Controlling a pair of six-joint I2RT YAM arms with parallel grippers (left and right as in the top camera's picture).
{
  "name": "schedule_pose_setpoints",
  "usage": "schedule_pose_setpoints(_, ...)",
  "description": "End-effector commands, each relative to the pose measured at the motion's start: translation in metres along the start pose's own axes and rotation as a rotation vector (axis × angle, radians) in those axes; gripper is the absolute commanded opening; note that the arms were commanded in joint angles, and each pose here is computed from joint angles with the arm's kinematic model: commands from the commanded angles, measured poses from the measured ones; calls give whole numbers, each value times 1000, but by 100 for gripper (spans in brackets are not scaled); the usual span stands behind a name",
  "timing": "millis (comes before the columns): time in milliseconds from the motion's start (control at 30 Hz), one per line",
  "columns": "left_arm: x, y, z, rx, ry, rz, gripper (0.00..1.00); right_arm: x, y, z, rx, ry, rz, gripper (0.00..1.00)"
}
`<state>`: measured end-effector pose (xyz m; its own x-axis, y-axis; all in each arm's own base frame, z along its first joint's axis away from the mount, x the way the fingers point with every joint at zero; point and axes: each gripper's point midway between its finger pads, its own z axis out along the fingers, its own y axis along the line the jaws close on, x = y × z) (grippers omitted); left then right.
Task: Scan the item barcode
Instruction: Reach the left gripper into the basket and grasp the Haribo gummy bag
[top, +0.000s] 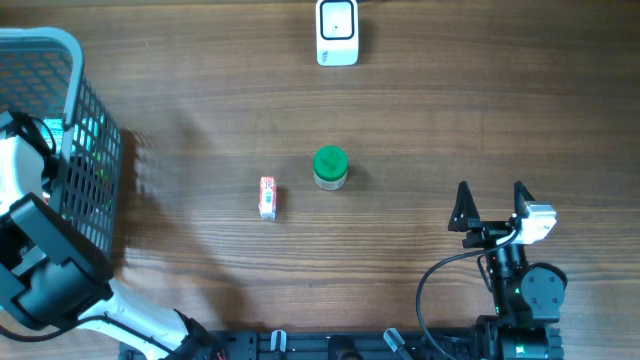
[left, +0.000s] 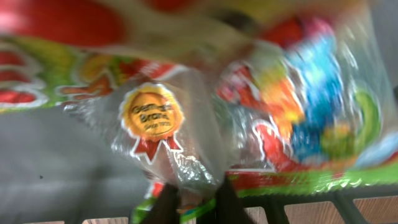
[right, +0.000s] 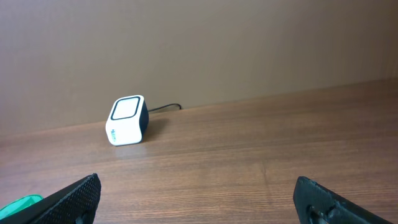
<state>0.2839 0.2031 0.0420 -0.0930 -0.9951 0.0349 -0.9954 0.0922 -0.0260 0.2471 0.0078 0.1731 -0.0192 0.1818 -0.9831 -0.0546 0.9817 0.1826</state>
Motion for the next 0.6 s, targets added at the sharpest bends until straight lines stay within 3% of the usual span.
schedule_pose_setpoints(0,9,11,19,-58,33,8,4,0,0,0,2,-3,10,100)
schedule_pose_setpoints(67,7,9,15,-49,25,8,4,0,0,0,2,-3,10,100)
schedule_pose_setpoints(300,-15,-19,-77,137,-164,15,4,0,0,0,2,-3,10,100)
schedule_pose_setpoints(567,-19,-14,-101,159,-237,12,4,0,0,0,2,-3,10,100)
